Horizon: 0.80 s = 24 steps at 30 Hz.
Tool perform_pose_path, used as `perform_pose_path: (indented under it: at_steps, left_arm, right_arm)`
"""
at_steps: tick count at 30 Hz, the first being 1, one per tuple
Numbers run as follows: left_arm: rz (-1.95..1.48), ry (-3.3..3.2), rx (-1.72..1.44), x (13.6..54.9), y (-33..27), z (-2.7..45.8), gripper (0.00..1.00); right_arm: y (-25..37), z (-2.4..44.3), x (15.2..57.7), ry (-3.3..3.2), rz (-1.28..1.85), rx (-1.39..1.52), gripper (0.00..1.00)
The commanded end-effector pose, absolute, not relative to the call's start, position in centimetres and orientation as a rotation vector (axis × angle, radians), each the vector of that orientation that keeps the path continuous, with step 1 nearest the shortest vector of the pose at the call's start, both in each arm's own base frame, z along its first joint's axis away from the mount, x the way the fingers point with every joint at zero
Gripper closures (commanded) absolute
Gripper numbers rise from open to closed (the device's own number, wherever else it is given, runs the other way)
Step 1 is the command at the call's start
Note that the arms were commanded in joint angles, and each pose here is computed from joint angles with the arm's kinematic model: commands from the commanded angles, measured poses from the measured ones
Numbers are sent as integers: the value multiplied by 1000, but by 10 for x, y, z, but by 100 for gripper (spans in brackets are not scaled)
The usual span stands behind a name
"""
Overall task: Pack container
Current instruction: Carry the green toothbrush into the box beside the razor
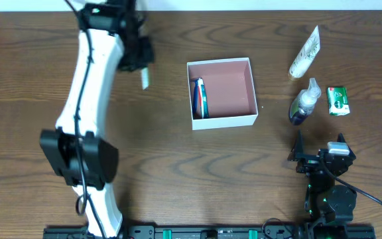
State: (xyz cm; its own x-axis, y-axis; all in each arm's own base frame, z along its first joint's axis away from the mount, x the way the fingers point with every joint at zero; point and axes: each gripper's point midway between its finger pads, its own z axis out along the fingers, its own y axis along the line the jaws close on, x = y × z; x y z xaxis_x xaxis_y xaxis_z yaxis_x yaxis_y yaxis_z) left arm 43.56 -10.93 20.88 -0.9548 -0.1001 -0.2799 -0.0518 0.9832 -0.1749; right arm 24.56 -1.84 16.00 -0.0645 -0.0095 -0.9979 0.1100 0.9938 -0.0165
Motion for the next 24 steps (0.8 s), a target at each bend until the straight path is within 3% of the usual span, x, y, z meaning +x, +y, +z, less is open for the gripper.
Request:
perform_pose_path:
  at_steps: [1, 9, 24]
  left_arm:
    - [-332, 2792, -22, 425, -172, 225, 94]
    - [-188, 2840, -66, 413, -229, 183, 94]
    - [-88, 3048, -212, 411, -240, 84, 94]
  right_arm:
    - [-16, 159, 246, 1635, -95, 62, 1]
    - [-16, 159, 246, 1634, -95, 62, 1]
    - [-16, 159, 246, 1635, -95, 62, 1]
